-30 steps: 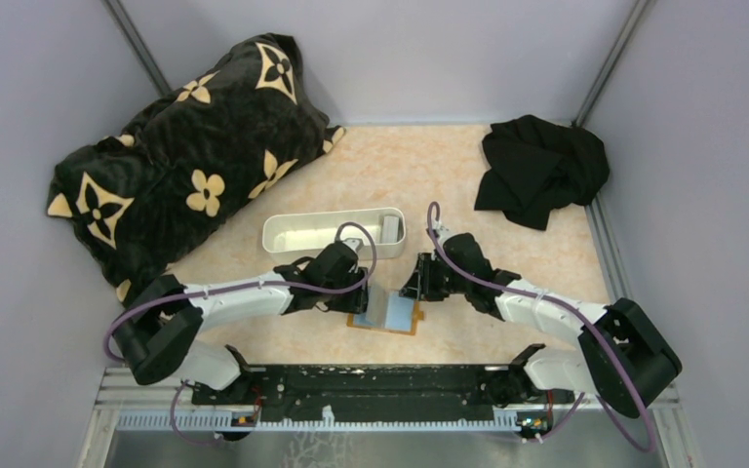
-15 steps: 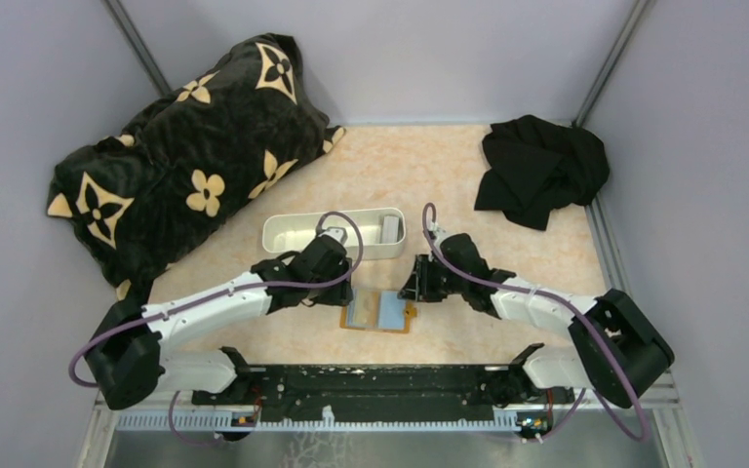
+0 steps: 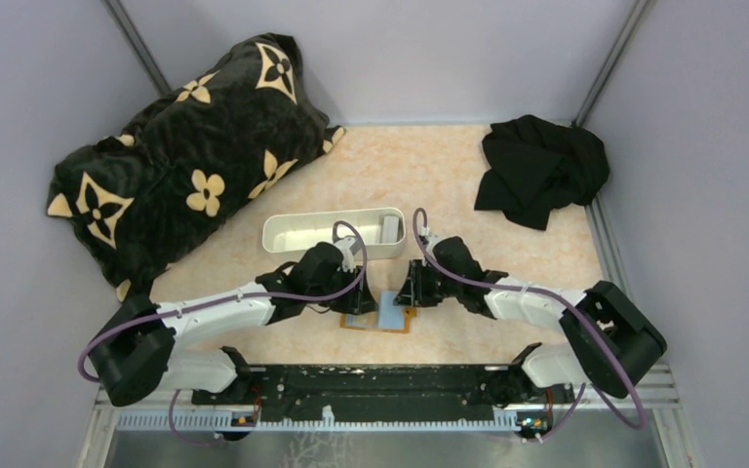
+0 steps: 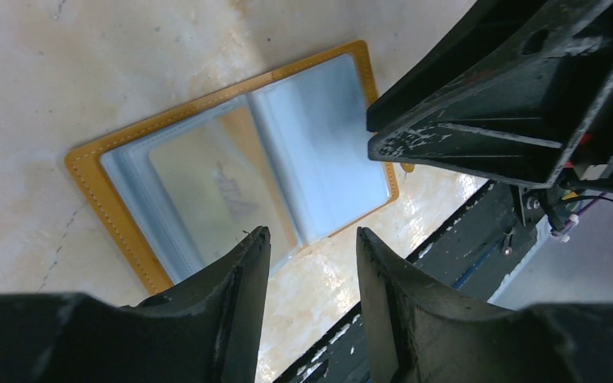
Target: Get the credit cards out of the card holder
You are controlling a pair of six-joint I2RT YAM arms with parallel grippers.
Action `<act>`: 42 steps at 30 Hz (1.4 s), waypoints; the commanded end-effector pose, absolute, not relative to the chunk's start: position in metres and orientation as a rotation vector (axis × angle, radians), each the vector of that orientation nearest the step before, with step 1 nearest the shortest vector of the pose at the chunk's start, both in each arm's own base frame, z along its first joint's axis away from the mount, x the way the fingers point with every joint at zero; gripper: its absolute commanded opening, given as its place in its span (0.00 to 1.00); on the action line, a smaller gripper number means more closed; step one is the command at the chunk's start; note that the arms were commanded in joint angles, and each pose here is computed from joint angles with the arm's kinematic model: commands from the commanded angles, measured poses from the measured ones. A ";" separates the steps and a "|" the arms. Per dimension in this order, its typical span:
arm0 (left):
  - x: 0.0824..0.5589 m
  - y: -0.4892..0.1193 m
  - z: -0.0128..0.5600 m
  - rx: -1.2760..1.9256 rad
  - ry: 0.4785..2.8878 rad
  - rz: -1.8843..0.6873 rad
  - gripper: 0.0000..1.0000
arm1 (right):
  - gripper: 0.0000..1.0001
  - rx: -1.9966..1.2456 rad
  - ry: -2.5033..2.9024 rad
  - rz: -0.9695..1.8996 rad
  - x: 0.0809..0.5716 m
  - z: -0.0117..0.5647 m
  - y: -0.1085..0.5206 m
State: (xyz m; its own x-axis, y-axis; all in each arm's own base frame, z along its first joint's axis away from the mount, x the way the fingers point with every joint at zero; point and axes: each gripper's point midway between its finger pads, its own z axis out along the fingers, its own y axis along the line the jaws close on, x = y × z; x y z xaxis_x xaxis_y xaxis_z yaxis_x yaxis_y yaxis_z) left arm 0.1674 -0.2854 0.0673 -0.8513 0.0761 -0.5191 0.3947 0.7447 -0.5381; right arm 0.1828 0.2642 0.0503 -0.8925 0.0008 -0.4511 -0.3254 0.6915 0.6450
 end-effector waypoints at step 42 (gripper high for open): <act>0.181 -0.261 0.047 0.252 2.516 -0.821 0.61 | 0.24 -0.201 2.560 1.008 0.170 0.018 0.256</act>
